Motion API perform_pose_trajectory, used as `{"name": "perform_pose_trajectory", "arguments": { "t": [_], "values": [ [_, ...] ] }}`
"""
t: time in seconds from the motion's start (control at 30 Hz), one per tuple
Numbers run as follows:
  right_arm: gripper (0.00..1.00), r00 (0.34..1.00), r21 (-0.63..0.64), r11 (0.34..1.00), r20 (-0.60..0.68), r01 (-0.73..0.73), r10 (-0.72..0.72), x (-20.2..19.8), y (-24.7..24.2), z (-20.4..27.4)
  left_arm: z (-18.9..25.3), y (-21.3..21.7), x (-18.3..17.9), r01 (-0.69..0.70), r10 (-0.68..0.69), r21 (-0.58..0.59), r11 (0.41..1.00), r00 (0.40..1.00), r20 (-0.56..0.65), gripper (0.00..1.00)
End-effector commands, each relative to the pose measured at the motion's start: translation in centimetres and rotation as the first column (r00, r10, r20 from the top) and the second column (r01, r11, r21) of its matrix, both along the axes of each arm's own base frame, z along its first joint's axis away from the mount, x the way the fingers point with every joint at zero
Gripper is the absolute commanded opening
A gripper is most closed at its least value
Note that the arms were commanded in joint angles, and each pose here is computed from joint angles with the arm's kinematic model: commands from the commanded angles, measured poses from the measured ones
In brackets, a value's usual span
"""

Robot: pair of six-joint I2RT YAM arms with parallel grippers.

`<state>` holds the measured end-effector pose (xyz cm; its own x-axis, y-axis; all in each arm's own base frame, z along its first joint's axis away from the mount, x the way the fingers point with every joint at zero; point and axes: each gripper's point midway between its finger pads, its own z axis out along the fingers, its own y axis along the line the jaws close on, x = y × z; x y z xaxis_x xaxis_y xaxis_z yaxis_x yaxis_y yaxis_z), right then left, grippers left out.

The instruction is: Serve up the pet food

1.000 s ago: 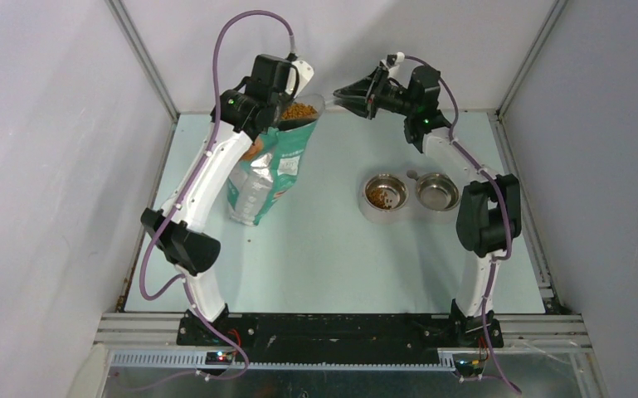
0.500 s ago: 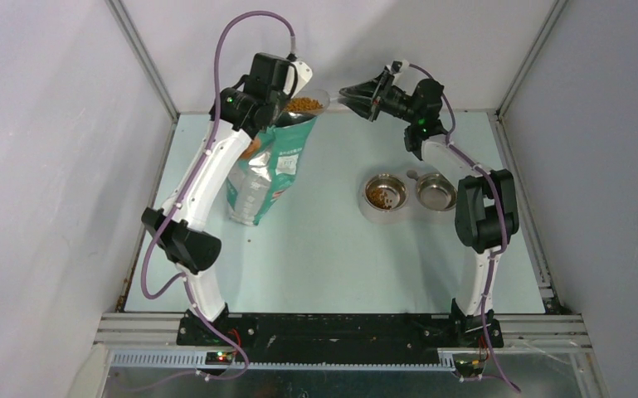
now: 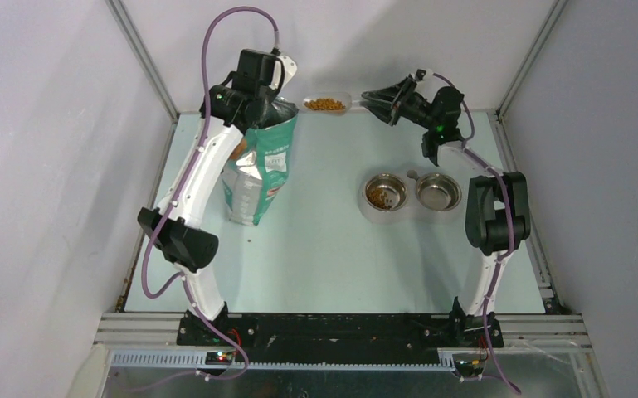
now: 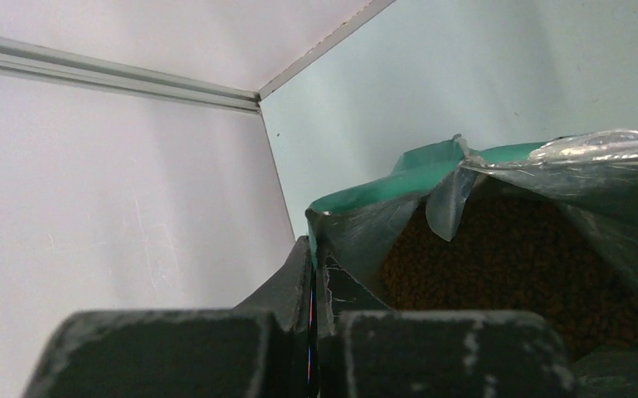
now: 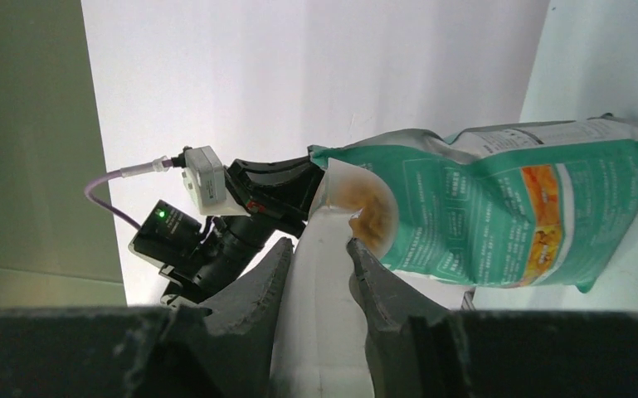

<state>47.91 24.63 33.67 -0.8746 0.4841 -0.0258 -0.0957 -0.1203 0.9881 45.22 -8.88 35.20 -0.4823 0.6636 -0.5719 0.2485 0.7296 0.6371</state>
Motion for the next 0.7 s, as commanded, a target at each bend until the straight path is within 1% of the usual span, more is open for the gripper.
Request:
{"name": "perform_pose_trajectory", "arguments": {
  "t": [0.0, 0.13, 0.17, 0.27, 0.37, 0.67],
  "values": [
    [0.0, 0.989, 0.001, 1.0, 0.147, 0.026, -0.026, -2.2, -2.0, 3.5, 4.0, 1.2, -0.2, -0.032, 0.034, -0.021, 0.999, 0.991, 0.128, 0.0],
    [0.0, 0.981, 0.002, 0.999, 0.187, 0.053, -0.053, -2.7, -3.9, 3.7, 4.0, 1.1, 0.1, -0.029, 0.03, -0.014, 0.999, 0.991, 0.132, 0.0],
    [0.0, 0.974, 0.003, 0.998, 0.217, 0.061, -0.06, -2.8, -4.5, 4.0, 4.1, 1.1, 0.1, -0.028, 0.03, -0.016, 0.999, 0.99, 0.135, 0.0],
    [0.0, 0.969, -0.005, 0.997, 0.235, 0.082, -0.078, -3.1, -6.1, 3.3, 4.0, 1.0, 0.2, -0.023, 0.026, -0.018, 1.0, 0.991, 0.133, 0.0],
    [0.0, 0.97, -0.017, 0.995, 0.226, 0.094, -0.087, -3.7, -7.2, 2.2, 3.8, 0.8, 0.3, -0.016, 0.019, -0.022, 1.0, 0.991, 0.129, 0.0],
    [0.0, 0.959, -0.051, 0.978, 0.213, 0.202, -0.187, -4.9, -12.7, 0.1, 3.7, 0.1, 0.9, 0.006, -0.001, -0.041, 0.999, 0.991, 0.137, 0.0]
  ]
}}
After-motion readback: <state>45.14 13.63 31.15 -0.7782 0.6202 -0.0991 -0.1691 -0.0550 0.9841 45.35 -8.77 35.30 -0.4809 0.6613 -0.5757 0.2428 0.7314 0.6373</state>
